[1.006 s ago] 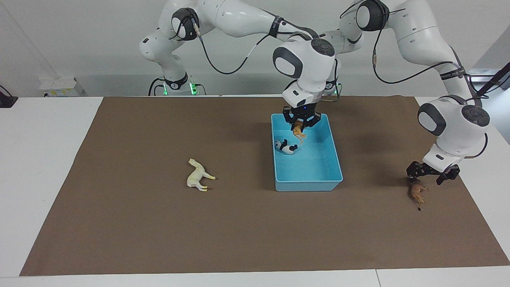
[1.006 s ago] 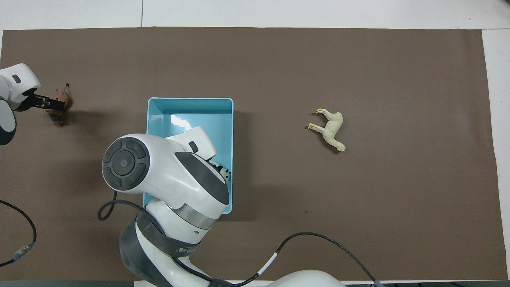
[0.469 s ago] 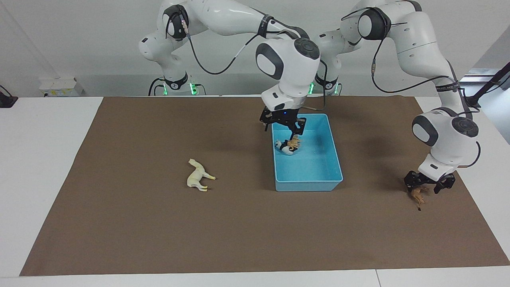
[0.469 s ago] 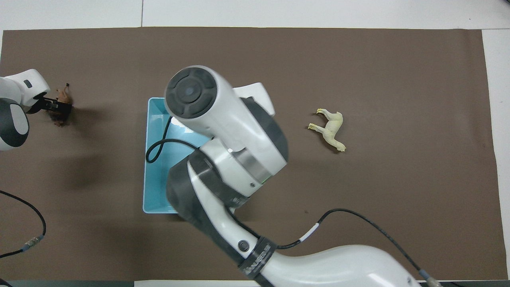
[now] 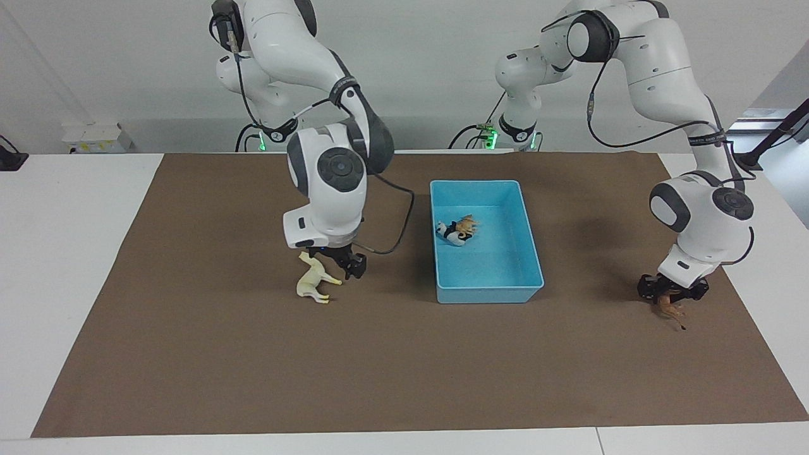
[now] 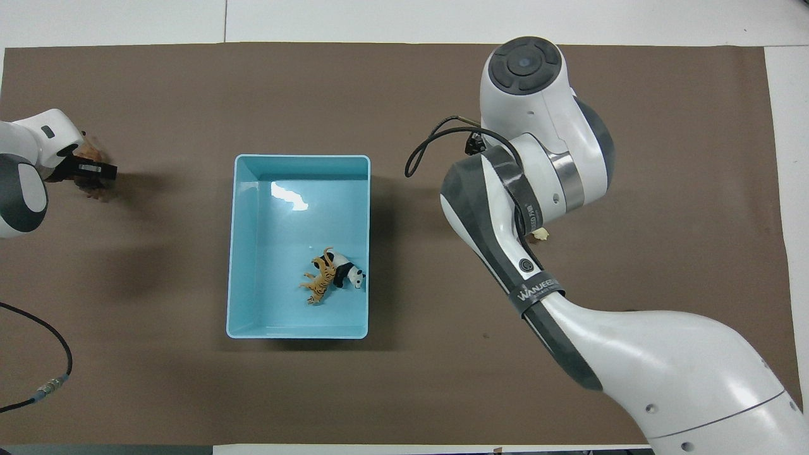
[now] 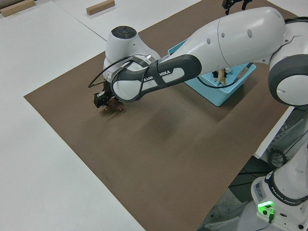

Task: Put all toys into storage box
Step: 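Drop the brown horse into the box with the left gripper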

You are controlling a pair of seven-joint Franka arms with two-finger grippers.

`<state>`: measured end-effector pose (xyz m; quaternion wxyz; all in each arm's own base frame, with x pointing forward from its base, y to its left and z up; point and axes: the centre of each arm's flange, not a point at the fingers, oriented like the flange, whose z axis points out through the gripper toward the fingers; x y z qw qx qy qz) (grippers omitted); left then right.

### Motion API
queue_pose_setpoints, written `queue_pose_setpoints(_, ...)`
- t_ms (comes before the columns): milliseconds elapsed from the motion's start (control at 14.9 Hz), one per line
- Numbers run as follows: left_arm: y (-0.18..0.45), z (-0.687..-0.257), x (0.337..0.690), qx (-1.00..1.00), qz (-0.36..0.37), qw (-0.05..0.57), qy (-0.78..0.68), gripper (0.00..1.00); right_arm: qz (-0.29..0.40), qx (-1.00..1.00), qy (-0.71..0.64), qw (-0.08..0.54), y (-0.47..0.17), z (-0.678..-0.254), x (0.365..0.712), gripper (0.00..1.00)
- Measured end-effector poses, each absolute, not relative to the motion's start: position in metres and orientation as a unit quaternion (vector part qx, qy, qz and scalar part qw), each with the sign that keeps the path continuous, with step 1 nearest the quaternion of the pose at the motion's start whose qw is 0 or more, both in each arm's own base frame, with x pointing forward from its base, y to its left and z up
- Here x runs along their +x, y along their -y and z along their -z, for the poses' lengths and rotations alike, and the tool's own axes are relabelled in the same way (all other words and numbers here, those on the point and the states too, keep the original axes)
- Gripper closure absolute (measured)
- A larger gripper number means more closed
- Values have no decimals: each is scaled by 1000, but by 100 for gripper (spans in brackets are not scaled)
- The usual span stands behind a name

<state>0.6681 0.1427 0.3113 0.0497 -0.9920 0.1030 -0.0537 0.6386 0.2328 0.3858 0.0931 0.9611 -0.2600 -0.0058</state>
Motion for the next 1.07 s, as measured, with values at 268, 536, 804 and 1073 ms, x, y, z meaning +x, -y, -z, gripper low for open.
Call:
queue_pose_setpoints(268,-31,-432,664,-999,33,32,-16,64,0,969,234,78,-183,-354,627,0)
queue_pose_setpoints(536,131,-494,613,-999,7,29,28,58,-20,983,171,57,-154,-329,614,0)
queue_pose_setpoints(804,204,-485,577,-998,-34,46,27,17,-33,988,143,46,-170,-314,598,0)
queue_pose_setpoints(1073,172,-491,587,-998,-31,46,12,0,-53,990,123,35,-169,-306,595,0)
